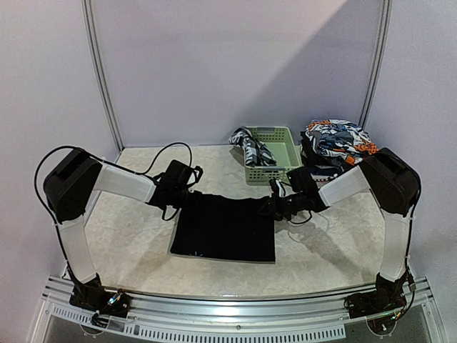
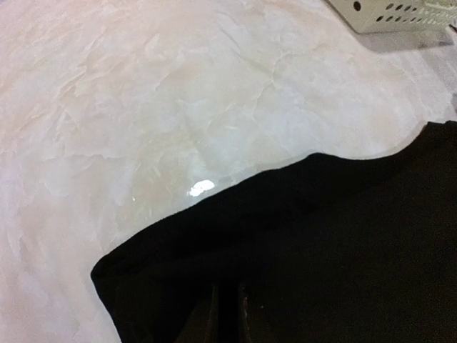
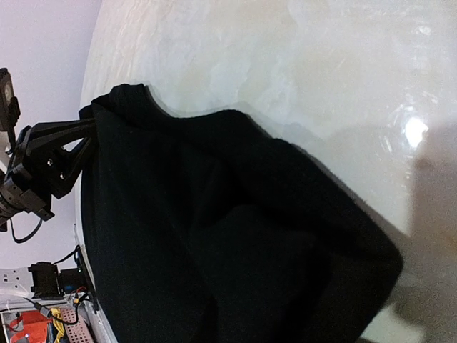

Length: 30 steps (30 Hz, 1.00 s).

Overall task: Fold and stack the mixed laundry pile
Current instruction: Place the square-folded T-shirt at the corner of the board.

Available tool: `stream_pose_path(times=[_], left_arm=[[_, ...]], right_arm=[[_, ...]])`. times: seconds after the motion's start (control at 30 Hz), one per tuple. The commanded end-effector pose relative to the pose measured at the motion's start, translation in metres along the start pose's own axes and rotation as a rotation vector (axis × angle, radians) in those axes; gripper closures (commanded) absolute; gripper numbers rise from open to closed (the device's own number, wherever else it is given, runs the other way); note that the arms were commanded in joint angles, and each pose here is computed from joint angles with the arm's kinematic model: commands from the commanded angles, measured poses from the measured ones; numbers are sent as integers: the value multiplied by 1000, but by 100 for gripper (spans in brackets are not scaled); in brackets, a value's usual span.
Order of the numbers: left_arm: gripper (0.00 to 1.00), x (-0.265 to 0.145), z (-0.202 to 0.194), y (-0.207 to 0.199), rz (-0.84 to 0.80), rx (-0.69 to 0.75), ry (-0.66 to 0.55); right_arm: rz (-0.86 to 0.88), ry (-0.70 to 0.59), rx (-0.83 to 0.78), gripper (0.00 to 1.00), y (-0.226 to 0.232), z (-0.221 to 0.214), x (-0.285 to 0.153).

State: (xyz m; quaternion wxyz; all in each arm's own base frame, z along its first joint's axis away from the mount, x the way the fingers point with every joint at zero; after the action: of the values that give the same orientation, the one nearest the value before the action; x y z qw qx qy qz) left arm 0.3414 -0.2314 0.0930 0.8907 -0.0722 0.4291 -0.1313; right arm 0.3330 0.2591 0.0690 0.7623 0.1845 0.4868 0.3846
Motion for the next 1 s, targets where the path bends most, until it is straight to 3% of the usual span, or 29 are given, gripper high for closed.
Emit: stream_pose_path(times=[0.0,0.17,0.37,0.73,0.97], left_arm=[[89,15,7,9,9,-35,-6],[89,23,-3,25,72,-67,7],[78,11,-4,44,140,-132,-42],[73,-2,6,62,260,-153,-86],[47,-35,6,66,320,-159,-139]], right_arm=[[-79,63,21,99,-10,-10,-5],[-109,75,10,100,-9,-7,-6],[-123,79,1,100,-8,-3,-8],[-146,74,-4,100,-5,0,-12],[-203,103,-17,100,0,1,-25]])
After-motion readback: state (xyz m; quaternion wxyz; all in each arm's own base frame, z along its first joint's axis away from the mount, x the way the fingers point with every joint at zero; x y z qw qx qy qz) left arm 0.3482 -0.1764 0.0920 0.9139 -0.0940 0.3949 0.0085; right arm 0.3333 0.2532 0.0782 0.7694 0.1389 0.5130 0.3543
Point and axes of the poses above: each gripper's point midway between its finger pads, its own x axis out along the fingers, its own y axis along the line the jaws close on, z = x × y, the point moved 9 cm from there along -x, back along the fingers, and after that the axes turned 15 degrees about -x, right-handed, at the moved point
